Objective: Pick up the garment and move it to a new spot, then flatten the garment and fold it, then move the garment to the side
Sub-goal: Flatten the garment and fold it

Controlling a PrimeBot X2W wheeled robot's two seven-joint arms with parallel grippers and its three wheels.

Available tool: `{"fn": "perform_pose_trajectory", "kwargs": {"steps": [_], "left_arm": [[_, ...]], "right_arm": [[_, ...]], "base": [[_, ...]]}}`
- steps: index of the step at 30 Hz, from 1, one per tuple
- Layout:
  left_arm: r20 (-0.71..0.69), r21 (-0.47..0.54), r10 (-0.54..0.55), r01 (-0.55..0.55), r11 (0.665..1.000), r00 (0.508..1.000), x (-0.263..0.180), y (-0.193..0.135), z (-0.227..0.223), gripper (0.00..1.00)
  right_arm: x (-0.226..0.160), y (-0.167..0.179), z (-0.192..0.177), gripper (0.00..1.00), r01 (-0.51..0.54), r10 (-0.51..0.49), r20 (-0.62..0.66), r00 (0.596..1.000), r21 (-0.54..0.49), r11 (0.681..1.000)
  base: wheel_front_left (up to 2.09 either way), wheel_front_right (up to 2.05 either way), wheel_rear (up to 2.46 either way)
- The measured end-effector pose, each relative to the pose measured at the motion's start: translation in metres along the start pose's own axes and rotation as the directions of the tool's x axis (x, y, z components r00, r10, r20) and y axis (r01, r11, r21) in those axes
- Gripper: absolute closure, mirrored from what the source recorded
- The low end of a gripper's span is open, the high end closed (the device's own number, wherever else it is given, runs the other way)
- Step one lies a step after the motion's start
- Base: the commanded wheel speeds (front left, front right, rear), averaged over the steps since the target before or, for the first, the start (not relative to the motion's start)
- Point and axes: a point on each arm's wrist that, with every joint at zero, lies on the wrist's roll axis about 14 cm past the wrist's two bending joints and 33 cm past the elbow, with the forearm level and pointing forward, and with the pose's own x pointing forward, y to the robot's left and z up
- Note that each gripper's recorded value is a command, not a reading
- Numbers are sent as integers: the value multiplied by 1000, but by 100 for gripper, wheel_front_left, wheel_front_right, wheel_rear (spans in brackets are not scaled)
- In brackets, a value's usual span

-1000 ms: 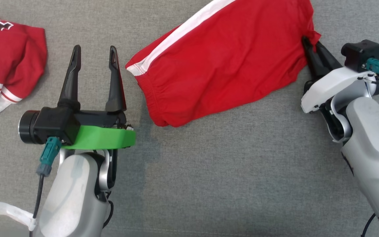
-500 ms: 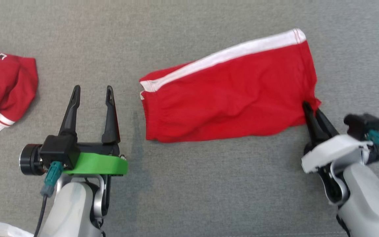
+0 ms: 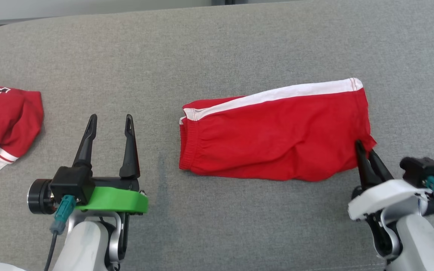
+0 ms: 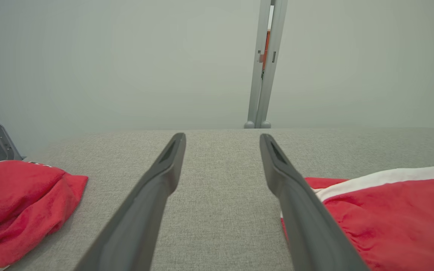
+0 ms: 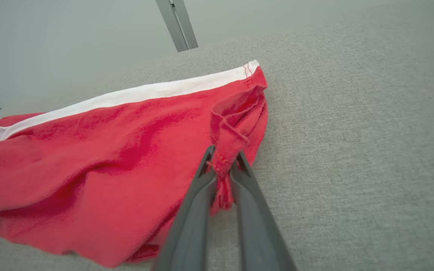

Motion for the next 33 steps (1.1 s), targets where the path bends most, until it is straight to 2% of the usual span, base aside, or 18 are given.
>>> {"fn": "perform_pose_trajectory", "kwargs": {"steps": [3,6,8,10,14,17,19,20,21,22,28,30,33], "left_arm": [[3,1,1,-1,1000,1000,-2,1,3,0],[10,4,4,-4,1000,1000,-3,2,6,0],[14,5,9,-9,1000,1000,-5,4,8,0],[16,8,15,-15,1000,1000,-7,6,10,0],[16,10,26,-27,1000,1000,-11,9,11,0],[16,13,43,-43,999,999,-14,14,12,0],[16,15,51,-51,999,999,-15,17,11,0],[13,15,53,-53,998,999,-15,17,10,0],[10,16,55,-55,998,998,-16,18,9,0],[8,16,56,-56,998,998,-16,18,8,0],[3,19,47,-47,999,999,-16,15,7,0],[2,20,49,-49,999,999,-17,15,6,0],[1,20,52,-52,998,999,-19,15,6,0]], "right_arm": [[11,31,27,100,-95,98,52,994,-51,994],[22,83,53,100,-234,242,89,966,-99,967],[23,121,60,100,-330,340,88,936,-114,937],[21,164,61,100,-436,446,70,892,-126,891],[3,222,29,100,-590,588,-47,807,-92,802],[-8,241,0,100,-642,632,-132,764,-45,766],[-13,246,-15,100,-658,644,-171,745,-31,753],[-15,248,-21,95,-662,649,-182,738,-15,749],[-18,250,-25,53,-667,656,-187,732,0,745],[-20,251,-28,0,-672,660,-188,727,3,741],[-20,253,-3,0,-679,679,-22,734,-15,734],[-13,244,16,0,-658,659,49,750,-34,752],[1,214,45,0,-580,586,142,798,-85,810]], "base": [[0,0,0],[0,0,0],[0,0,0],[0,0,0],[0,0,0],[0,0,0],[0,0,0],[0,0,0],[0,0,0],[0,0,0],[0,0,0],[0,0,0],[0,0,0]]}}
